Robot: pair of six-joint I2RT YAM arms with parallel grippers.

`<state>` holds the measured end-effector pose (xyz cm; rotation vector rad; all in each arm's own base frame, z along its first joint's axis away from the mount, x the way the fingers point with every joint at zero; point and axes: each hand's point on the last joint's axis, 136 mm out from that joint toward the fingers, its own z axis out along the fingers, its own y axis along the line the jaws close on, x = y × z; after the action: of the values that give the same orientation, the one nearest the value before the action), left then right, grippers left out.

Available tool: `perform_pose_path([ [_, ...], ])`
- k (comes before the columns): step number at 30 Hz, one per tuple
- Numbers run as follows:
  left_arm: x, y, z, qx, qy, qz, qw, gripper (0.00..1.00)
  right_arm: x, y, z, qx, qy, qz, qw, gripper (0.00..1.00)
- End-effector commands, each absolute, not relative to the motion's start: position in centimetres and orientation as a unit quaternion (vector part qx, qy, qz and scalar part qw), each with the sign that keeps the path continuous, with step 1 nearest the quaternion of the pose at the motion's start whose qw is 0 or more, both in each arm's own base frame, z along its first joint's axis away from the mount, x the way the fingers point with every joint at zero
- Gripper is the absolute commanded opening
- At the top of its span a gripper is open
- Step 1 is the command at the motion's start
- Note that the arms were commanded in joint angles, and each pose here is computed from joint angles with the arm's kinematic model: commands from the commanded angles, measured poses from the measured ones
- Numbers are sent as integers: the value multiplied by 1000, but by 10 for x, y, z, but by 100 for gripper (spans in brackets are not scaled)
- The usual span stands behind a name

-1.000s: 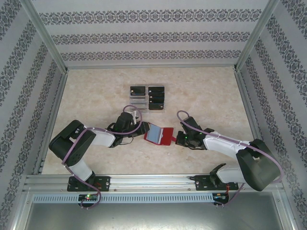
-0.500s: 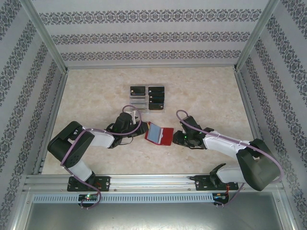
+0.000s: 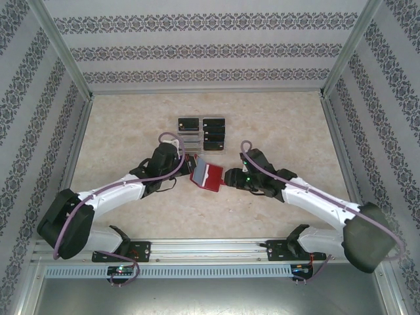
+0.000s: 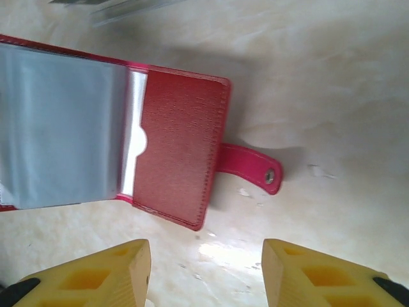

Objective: Put the credit cards into the card holder

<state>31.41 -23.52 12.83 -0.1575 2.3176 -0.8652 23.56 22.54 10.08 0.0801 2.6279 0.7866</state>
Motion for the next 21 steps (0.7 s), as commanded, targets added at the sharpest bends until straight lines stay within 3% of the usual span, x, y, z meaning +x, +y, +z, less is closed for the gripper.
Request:
perform_pose_path([
  [1,303,-226,114,-53,913,-263,307,0,243,252,99,17,937,294,187,48],
  [11,292,-241,108,-47,922,-233,304,0,261,282,41,10,952,273,138,31],
  [21,290,-281,107,-44,888,-352,292,0,265,274,8,23,962,246,112,30],
])
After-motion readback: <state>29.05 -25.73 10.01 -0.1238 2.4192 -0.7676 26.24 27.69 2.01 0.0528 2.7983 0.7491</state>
